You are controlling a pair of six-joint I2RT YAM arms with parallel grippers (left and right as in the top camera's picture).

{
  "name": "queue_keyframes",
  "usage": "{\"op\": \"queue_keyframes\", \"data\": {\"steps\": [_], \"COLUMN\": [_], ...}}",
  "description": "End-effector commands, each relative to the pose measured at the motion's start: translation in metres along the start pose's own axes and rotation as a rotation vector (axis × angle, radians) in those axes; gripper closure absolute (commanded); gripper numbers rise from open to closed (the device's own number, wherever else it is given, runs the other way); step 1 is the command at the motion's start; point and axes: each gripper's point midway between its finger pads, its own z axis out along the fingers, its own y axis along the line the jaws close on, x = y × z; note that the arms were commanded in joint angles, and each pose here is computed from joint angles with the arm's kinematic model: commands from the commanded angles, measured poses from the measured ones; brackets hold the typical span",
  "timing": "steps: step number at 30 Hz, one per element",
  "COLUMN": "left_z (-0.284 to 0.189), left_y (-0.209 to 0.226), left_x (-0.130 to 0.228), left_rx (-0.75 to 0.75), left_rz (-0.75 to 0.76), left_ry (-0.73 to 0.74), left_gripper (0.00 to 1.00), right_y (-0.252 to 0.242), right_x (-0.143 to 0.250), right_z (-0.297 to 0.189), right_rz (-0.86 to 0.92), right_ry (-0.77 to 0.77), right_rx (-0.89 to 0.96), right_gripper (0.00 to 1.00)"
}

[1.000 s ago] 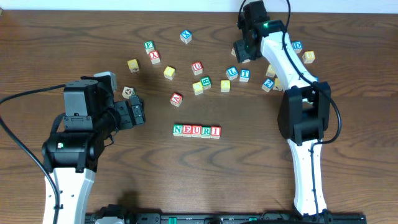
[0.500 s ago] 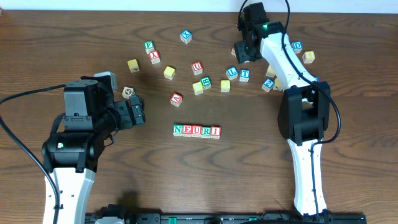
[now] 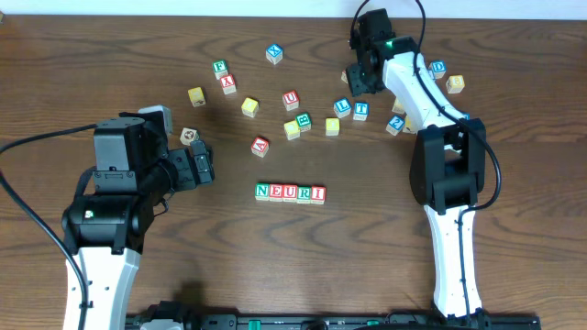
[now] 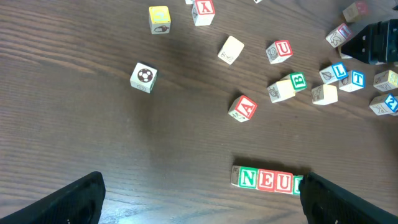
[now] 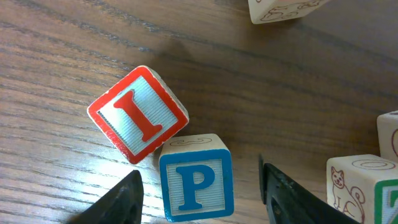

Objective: Spell out NEURIPS
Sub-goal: 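Lower the right gripper onto the blue P block and close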

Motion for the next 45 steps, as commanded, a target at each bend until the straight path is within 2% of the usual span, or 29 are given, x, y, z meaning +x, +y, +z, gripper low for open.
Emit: {"op": "queue_keyframes", "data": {"steps": [1,22,30,35,41,45], "left_z": [-0.006,-0.006,-0.006,-0.006,-0.006,-0.006], "left_y": [-0.003,-0.003,-0.003,-0.003,-0.003,-0.003], "left_x": [-0.009,-0.009,-0.009,-0.009,-0.009,-0.009], "left_rx": [0.014,0.014,0.014,0.014,0.014,0.014], "left_rz": [0.009,0.009,0.009,0.009,0.009,0.009], "left_ry": [-0.022,-0.022,-0.022,-0.022,-0.022,-0.022], "left_gripper": [0.02,0.02,0.02,0.02,0.02,0.02], "right_y": [-0.004,-0.003,-0.003,-0.003,-0.003,-0.002], "right_x": [0.004,0.006,0.006,0.006,0.012,0.015], "right_z": [0.005,0.009,0.009,0.009,0.018,0.024], "right_rz": [0.017,0.017,0.017,0.017,0.016,0.022], "right_ry": [0.011,0.012,0.011,0.012,0.03,0.039], "right_rx": [0.01,0.01,0.01,0.01,0.01,0.01], "right_gripper": [0.48,0.51,0.56,0.62,0.63,0.69]}}
